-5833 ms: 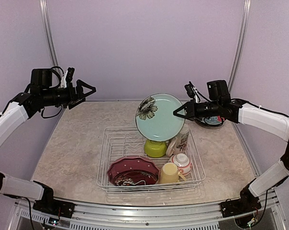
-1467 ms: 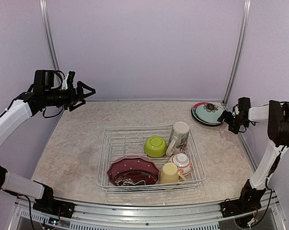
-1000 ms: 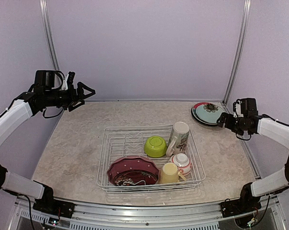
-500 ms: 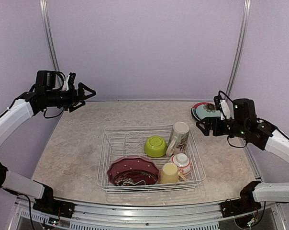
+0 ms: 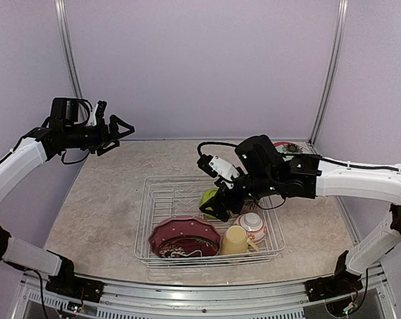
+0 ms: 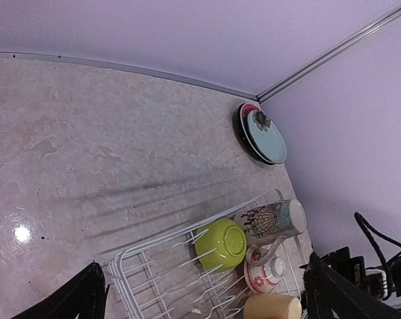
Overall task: Unload the mixed dishes from the dish rack
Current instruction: Grab the plate from the dish rack.
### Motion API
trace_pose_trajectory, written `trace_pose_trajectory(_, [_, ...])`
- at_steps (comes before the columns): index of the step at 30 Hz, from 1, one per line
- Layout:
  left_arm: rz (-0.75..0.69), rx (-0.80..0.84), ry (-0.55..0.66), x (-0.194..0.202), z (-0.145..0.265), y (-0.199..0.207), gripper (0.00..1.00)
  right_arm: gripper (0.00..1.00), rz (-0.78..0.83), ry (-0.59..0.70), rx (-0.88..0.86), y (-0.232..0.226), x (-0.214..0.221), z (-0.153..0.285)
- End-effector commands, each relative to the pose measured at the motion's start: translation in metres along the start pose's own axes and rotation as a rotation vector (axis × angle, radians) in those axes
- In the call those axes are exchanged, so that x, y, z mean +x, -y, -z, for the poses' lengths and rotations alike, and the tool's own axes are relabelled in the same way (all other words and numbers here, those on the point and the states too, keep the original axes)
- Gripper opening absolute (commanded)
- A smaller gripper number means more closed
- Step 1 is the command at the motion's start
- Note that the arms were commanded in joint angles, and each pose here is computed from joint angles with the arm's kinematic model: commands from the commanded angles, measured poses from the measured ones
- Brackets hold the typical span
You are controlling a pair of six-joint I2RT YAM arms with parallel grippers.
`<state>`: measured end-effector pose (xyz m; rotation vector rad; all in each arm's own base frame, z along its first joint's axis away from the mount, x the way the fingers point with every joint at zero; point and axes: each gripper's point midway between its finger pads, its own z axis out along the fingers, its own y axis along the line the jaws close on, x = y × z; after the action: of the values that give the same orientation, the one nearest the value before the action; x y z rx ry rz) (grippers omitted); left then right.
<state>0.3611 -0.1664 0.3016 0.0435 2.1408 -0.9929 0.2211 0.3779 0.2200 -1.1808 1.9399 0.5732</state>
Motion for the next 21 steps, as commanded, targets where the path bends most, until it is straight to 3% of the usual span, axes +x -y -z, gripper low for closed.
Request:
trace_pose_trajectory(1, [-0.032,0.012,0.01,-0.006,0.003,0.011,0.99,0.95,0.147,-0.083,-0.114,-0.028,0.006,-0.016])
trace_pose_trajectory(7, [-0.034,0.02,0.01,-0.007,0.004,0.013,0.99,0.86,0.179,-0.162,-0.182,-0.038,0.02,-0.028])
trace_pose_trajectory(9, [-0.033,0.018,0.009,-0.007,0.004,0.013,0.99,0.84,0.178,-0.173,-0.126,-0.029,0.019,-0.028])
trace_pose_trajectory(12, [-0.033,0.017,0.01,-0.007,0.004,0.013,0.99,0.91,0.158,-0.082,-0.012,-0.01,-0.007,-0.006])
trace_pose_trajectory(15, [-0.03,0.014,0.006,-0.006,0.002,0.011,0.99,0.94,0.157,-0.017,-0.01,-0.011,-0.028,0.022])
trace_pose_trajectory(21, [-0.015,0.027,-0.008,-0.005,0.0,0.011,0.99,0.95,0.181,-0.081,-0.222,-0.049,-0.011,0.025])
